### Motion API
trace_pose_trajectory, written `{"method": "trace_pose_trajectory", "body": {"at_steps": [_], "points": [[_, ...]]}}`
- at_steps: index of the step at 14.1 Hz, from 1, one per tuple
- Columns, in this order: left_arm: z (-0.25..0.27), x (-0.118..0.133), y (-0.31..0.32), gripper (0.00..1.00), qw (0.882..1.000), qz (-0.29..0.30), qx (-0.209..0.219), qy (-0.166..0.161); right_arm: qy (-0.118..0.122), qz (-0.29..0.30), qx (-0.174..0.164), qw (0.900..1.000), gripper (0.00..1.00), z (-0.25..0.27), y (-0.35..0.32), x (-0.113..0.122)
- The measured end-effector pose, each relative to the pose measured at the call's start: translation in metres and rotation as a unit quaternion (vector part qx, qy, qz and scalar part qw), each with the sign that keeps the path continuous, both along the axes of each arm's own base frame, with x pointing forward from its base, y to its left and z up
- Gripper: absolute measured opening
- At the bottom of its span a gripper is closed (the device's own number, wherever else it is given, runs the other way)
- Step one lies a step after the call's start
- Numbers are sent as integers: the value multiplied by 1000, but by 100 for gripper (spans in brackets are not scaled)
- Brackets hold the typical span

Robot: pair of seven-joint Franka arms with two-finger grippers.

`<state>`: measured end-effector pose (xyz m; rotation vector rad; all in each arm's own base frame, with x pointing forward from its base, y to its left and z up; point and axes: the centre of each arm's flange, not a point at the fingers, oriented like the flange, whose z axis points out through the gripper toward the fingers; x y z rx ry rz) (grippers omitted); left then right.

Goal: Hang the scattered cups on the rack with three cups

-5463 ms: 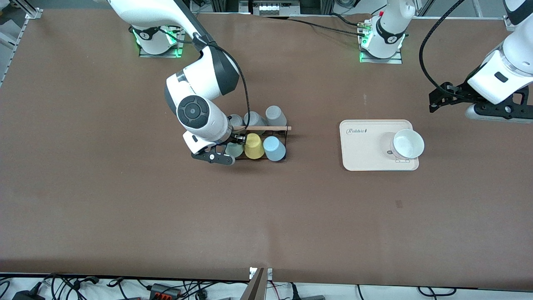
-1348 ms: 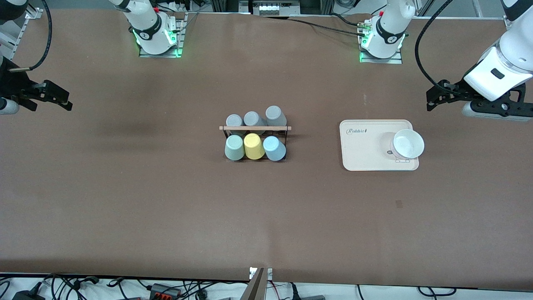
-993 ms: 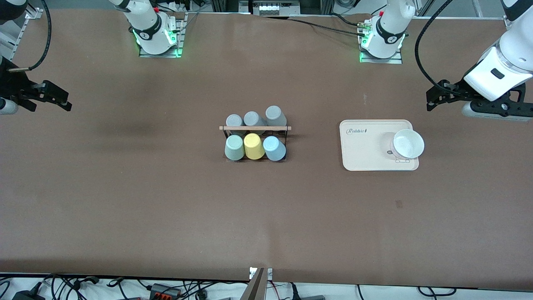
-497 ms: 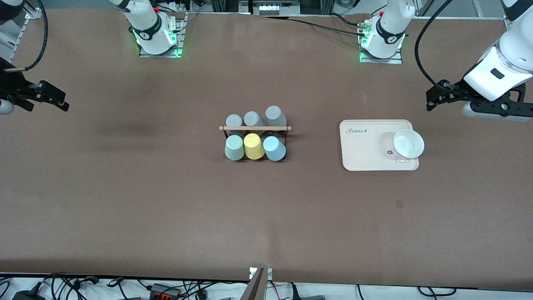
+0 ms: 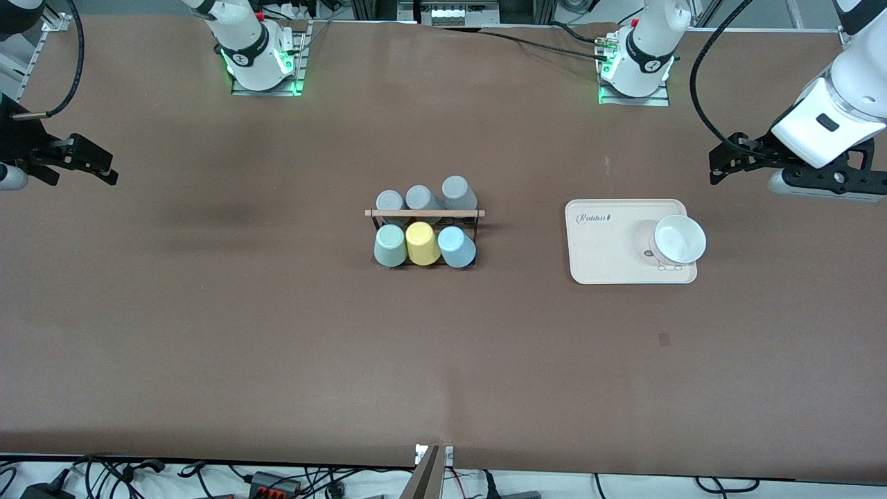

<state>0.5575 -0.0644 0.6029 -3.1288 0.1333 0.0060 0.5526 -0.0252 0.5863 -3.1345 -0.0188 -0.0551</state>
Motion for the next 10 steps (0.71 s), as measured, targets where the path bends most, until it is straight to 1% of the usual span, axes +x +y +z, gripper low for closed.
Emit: {"method": "trace_pose_trajectory", "body": {"at_steps": [4, 10], "points": [[0, 0, 0, 100, 1000, 0, 0, 0, 6, -1, 0, 1000, 100, -1, 3, -1], [0, 0, 0, 100, 1000, 0, 0, 0, 3, 0, 0, 1000, 100, 2, 4, -3]]}}
